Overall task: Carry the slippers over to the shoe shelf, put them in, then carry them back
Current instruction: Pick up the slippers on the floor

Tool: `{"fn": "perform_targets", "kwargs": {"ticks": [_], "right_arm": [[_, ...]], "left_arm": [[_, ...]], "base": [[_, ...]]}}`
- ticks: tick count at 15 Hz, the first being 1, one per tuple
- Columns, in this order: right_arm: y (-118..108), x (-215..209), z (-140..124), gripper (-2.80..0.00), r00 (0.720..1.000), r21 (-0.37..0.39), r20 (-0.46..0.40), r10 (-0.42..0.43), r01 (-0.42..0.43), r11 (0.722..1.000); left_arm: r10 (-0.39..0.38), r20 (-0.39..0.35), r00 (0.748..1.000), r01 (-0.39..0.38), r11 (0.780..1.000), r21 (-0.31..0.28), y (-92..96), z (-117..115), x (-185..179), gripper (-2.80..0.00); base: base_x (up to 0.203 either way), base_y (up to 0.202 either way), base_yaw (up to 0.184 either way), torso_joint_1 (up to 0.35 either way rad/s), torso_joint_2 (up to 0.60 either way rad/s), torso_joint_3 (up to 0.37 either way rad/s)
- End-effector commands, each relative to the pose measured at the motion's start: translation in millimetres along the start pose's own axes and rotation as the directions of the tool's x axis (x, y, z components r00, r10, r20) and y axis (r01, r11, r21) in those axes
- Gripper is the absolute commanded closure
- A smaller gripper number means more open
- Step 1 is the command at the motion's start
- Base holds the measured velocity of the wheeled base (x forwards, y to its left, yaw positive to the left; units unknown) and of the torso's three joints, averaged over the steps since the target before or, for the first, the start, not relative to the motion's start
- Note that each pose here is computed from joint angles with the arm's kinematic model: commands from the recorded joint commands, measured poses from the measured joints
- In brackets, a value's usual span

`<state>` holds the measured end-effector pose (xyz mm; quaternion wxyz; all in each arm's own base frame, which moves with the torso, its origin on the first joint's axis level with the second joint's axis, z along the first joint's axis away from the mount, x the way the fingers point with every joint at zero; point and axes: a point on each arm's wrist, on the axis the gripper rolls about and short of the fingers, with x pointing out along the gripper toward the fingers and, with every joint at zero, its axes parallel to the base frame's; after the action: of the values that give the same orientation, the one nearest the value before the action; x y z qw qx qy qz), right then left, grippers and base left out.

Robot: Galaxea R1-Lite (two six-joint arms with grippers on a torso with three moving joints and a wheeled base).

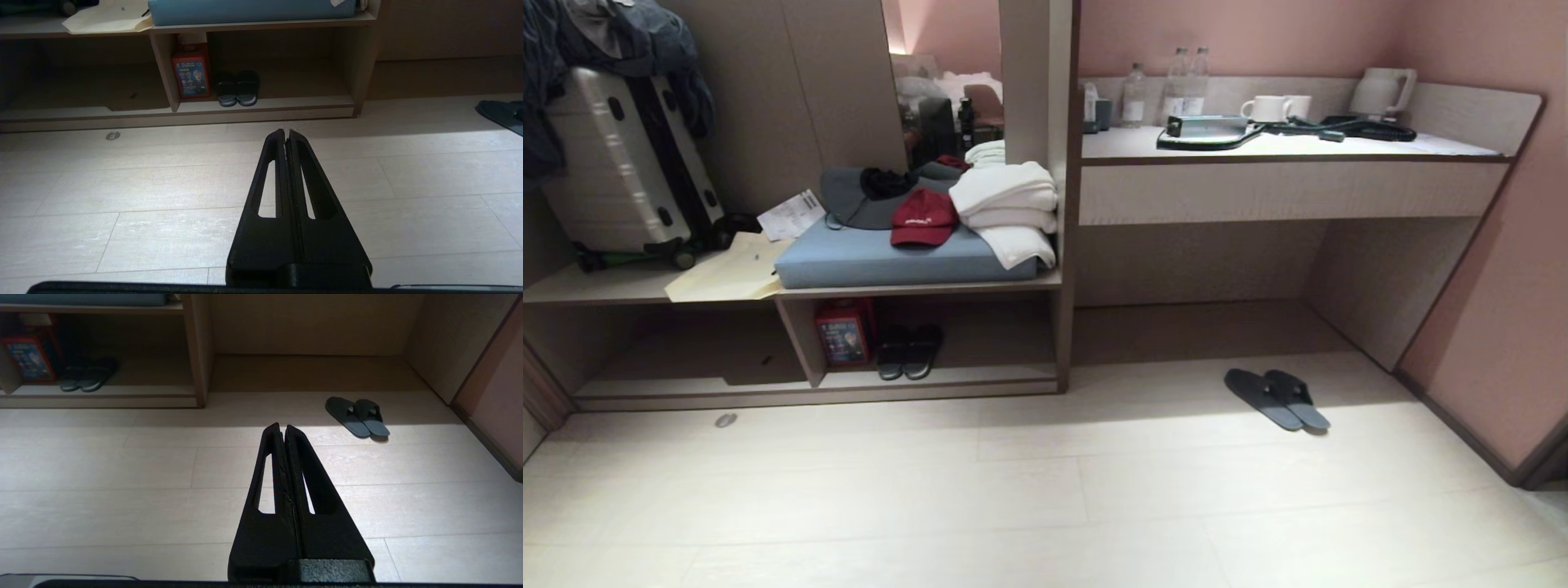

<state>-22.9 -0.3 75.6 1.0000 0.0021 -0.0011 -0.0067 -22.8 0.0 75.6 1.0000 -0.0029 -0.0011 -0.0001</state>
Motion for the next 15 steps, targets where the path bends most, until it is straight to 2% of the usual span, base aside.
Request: {"fn": "perform_targets", "kwargs": {"ticks": [1,15], "right_arm": [[0.0,0.1,0.0,0.0,1.0,0.0,-0.001,0.0,0.0,1.0],[-0.1,0.1,0.1,0.0,1.0,0.006,0.0,-0.003,0.003,1.0]], "left_arm": [[0.0,-0.001,1.0,0.0,1.0,0.0,0.0,0.0,0.0,0.0],[0.0,-0.002,1.0,0.0,1.0,-0.001,0.0,-0.4,0.1,0.0]], "base": [[0.2,0.0,0.0,0.003,0.0,0.003],[0.195,0.0,-0.001,0.002,0.0,0.002]]}}
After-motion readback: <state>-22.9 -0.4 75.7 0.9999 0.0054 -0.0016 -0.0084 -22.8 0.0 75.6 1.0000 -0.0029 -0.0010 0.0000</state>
